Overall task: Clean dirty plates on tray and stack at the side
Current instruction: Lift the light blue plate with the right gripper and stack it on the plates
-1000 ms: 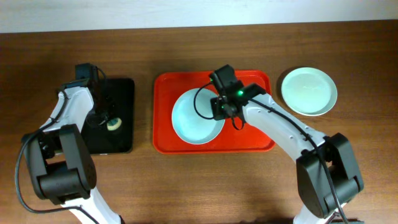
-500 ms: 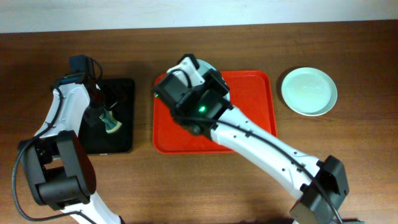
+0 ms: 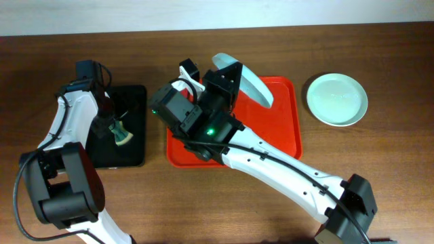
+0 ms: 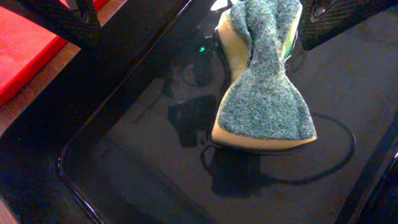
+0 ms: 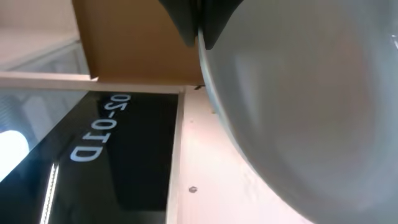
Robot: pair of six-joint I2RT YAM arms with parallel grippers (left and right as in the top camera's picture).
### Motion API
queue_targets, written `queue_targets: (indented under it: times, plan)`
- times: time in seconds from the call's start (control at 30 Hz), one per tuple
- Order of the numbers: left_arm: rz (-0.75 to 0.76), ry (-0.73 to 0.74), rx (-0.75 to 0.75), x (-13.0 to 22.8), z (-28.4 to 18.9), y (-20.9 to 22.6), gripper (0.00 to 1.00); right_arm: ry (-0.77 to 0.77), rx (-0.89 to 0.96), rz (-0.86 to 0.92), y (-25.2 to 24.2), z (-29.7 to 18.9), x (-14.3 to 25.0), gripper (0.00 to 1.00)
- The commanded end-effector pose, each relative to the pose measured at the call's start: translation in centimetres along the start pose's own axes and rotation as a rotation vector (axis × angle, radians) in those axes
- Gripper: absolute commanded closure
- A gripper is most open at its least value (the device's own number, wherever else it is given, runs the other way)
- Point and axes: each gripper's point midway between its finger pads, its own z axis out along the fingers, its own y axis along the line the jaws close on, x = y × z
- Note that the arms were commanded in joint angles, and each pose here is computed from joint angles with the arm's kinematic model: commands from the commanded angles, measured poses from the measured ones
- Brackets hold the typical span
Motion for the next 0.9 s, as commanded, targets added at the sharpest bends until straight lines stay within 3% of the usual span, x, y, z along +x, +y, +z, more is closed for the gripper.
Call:
queue_targets:
  times: [0.0,0.07,0.13,0.23,0.43,0.53,0.7,0.87]
  plan:
    - [0.005,-0.027,0.032,-0.6,-1.3,-0.8,0.01,-0.065,-0.104,0.142,1.6,-0.2,0.0,0.96]
    - [0.005,-0.027,0.032,-0.6,-1.3,-0.8,0.01,-0.164,-0.409,0.008,8.3,-0.7,-0.6,0.96]
    - [0.005,-0.027,0.032,-0.6,-1.3,-0.8,0.01,-0.136,-0.499,0.015,10.5,0.0,0.1,0.96]
    - [0.005,-0.027,0.032,-0.6,-1.3,-0.8,0.01,0.028,-0.466,0.314,9.0,4.4,2.5,0.96]
    - [0.005,-0.027,0.032,-0.6,-1.3,-0.8,0.01,0.199,-1.233,0.787,15.1,10.9,7.7,0.96]
    - [0.005,-0.027,0.032,-0.6,-1.3,-0.8,0.01,0.292,-1.483,1.080,15.9,15.2,12.7,0.96]
    - [0.005,-0.027,0.032,-0.6,-1.3,-0.8,0.01,0.506,-1.471,1.421,17.9,22.1,23.9,0.96]
    - [0.005,-0.027,0.032,-0.6,-1.3,-0.8,0.01,0.656,-1.378,1.568,21.0,25.5,31.8,0.96]
